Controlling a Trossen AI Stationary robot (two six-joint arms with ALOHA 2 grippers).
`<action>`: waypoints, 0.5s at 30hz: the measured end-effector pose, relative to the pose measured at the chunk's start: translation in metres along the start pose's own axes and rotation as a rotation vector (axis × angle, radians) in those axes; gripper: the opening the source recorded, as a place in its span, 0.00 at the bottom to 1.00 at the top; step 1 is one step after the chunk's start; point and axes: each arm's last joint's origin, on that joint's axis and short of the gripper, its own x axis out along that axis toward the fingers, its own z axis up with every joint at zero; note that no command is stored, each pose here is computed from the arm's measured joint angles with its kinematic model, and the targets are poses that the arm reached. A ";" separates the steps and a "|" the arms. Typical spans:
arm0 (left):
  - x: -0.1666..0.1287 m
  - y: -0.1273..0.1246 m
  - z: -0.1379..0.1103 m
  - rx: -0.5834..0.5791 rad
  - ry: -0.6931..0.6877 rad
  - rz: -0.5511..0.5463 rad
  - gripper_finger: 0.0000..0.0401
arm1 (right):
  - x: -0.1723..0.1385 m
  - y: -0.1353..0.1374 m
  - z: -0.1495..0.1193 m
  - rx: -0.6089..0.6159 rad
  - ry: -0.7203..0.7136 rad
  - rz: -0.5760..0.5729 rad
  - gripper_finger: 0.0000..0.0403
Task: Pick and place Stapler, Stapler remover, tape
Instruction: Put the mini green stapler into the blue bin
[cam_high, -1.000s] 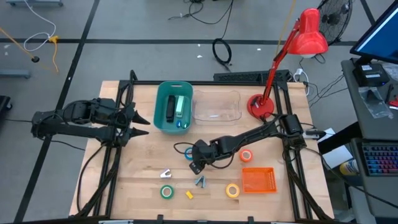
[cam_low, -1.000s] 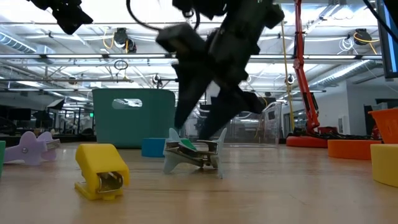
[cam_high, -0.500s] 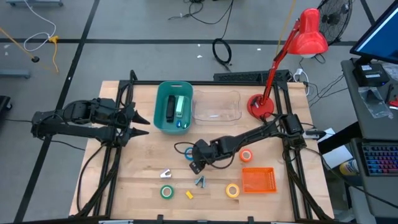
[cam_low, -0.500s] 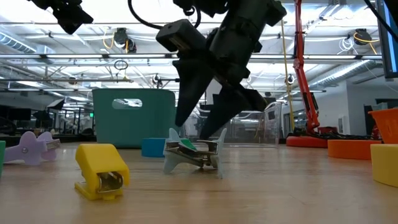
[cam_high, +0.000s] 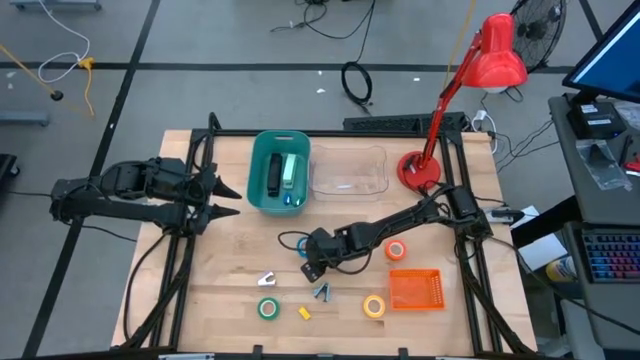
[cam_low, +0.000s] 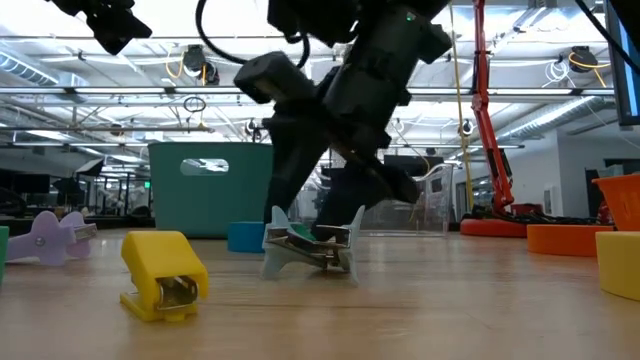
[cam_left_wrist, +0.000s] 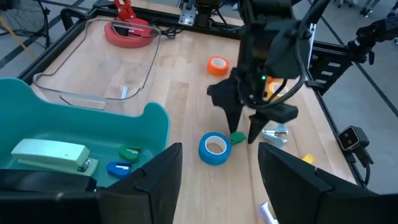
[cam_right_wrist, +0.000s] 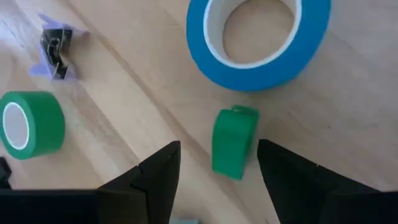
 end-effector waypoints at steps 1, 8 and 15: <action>0.000 0.000 0.000 -0.001 0.000 0.000 0.53 | 0.003 0.000 0.000 0.000 -0.005 0.010 0.52; 0.000 0.000 0.000 -0.003 0.000 0.000 0.53 | 0.008 0.000 0.001 0.025 -0.023 0.008 0.52; 0.000 0.000 0.000 -0.003 0.001 0.000 0.53 | 0.008 0.000 0.003 0.043 -0.029 0.018 0.52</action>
